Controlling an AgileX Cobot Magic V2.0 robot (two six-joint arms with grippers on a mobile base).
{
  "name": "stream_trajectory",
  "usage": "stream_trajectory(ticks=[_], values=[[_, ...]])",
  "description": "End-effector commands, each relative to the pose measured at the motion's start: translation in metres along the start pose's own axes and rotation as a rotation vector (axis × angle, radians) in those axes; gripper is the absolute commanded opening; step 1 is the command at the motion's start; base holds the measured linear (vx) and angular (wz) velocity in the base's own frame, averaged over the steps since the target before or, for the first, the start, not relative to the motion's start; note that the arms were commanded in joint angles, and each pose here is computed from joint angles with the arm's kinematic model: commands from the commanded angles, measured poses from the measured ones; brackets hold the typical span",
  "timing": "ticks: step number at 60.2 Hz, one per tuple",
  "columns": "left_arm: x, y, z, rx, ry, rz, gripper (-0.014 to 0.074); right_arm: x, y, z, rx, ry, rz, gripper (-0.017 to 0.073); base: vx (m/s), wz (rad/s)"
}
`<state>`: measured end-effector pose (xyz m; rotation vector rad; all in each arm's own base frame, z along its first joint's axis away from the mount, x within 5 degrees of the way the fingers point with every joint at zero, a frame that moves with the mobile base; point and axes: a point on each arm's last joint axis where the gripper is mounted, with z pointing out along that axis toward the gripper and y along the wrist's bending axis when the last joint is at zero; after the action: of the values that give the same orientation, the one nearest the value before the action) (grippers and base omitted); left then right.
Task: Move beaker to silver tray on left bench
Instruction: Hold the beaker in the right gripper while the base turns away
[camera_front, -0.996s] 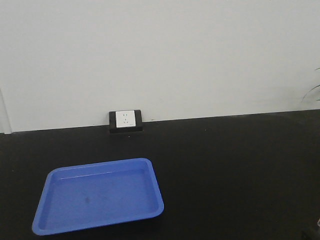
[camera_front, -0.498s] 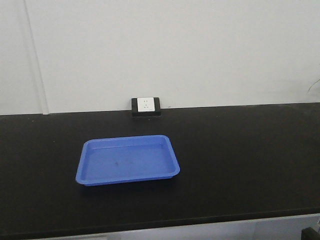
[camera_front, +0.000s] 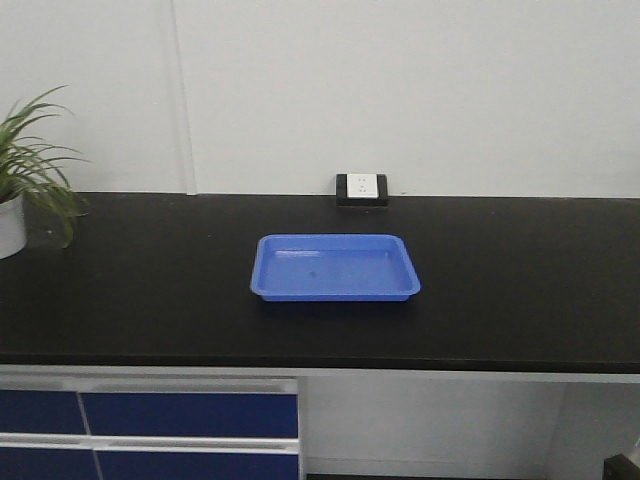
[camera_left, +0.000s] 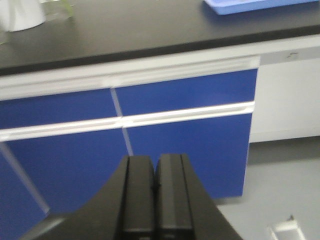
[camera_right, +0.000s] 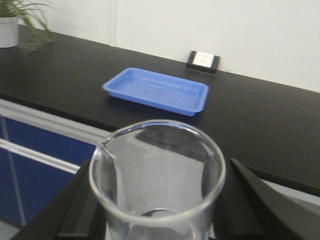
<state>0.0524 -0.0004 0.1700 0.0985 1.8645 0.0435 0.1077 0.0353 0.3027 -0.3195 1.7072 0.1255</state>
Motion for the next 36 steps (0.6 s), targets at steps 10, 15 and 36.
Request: stream_trajectory(ticks=[10,15,36], values=[[-0.0009,-0.0008,0.0016,0.007,-0.063,-0.002,0.0001,-0.0138,0.0013,-0.0022,-0.024,-0.067,-0.026,-0.0011,-0.38,0.39],[-0.0009,-0.0008,0.0016,0.007,-0.063,-0.002,0.0001,-0.0138,0.0013,-0.0022,-0.024,-0.067,-0.026,-0.0011,-0.36,0.46],[-0.0009,-0.0008,0.0016,0.007,-0.063,-0.002,0.0001,-0.0138,0.0013,-0.0022,-0.024,-0.067,-0.026,-0.0011,-0.33,0.55]])
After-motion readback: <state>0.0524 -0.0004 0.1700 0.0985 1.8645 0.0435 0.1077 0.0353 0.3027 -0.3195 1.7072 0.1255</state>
